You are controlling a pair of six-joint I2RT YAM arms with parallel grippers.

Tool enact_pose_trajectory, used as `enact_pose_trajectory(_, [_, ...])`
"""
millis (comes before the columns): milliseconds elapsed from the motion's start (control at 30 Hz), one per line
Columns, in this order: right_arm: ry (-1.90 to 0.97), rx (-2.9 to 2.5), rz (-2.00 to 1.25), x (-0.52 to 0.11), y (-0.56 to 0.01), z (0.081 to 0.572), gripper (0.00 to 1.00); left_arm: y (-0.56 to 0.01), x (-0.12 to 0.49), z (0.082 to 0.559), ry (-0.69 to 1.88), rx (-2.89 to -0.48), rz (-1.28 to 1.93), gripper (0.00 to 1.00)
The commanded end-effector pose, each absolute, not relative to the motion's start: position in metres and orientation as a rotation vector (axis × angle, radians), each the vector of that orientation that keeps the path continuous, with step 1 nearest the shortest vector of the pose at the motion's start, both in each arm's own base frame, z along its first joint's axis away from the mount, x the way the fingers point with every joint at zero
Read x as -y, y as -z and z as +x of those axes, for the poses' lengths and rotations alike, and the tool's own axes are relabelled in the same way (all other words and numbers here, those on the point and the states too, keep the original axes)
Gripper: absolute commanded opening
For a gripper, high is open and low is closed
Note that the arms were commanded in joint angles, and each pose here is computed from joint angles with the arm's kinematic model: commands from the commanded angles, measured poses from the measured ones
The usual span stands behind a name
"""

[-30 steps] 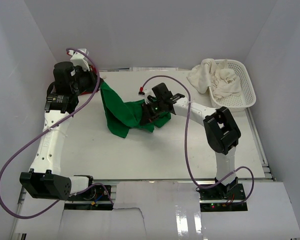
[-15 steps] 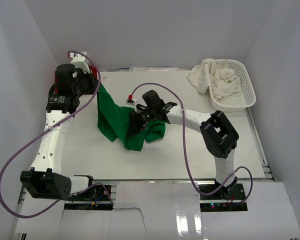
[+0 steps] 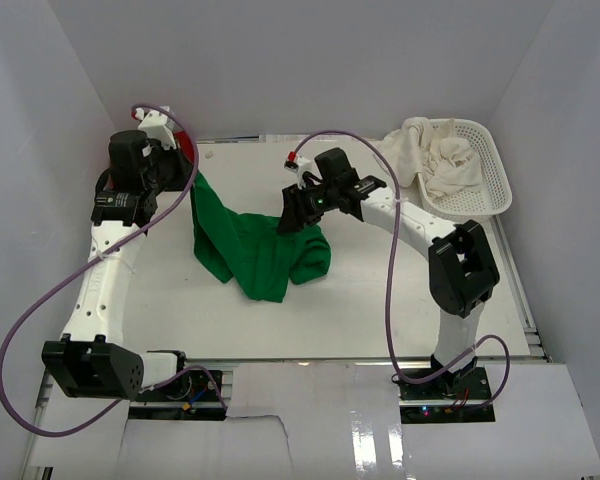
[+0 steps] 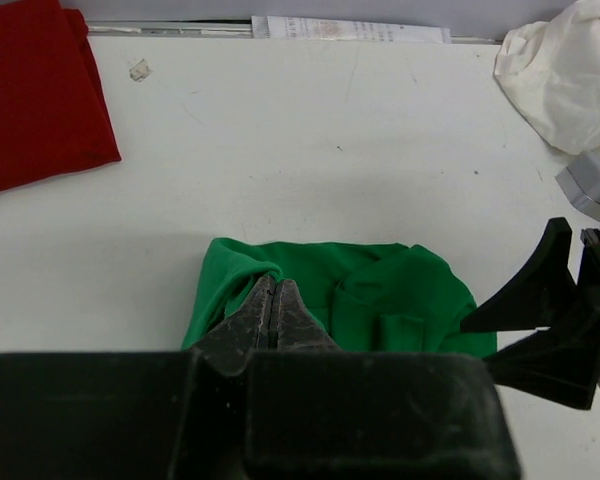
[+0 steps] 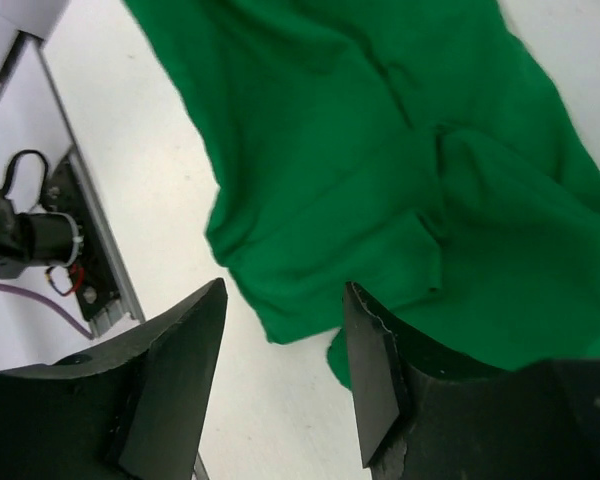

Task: Fold and stack the t-shirts
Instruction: Flatten out the tshirt

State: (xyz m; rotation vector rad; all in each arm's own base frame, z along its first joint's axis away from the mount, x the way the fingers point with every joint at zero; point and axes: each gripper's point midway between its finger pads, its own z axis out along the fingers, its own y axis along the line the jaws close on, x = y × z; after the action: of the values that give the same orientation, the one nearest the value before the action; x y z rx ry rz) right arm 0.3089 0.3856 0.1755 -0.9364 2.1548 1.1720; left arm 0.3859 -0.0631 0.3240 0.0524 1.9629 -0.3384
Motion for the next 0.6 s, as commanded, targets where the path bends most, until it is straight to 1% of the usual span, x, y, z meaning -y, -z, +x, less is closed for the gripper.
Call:
enact_pose_trajectory(0, [-1.064,-2.262,-0.933,-0.379,-0.156,0.321,0.56,-0.333,0.065,0.379,0.36,-1.93,0.057,0.0])
enact_pose_trajectory(200, [-1.014,-2.373,-0.901,-0.375,-0.128,0.335,0.48,-0.332,0.065,0.375,0.361,-1.928,0.067,0.0])
enact_pose_trajectory(233, [-1.006,-2.389,-0.889,-0.373,-0.124,0.337,0.45,-0.332,0.066,0.374,0.364,-1.929,0.067,0.0])
enact_pose_trajectory(567, [-0.977,-2.438,-0.864,-0.362,-0.107,0.34,0.41,-0.329,0.068,0.374,0.377,-1.936,0.07,0.0])
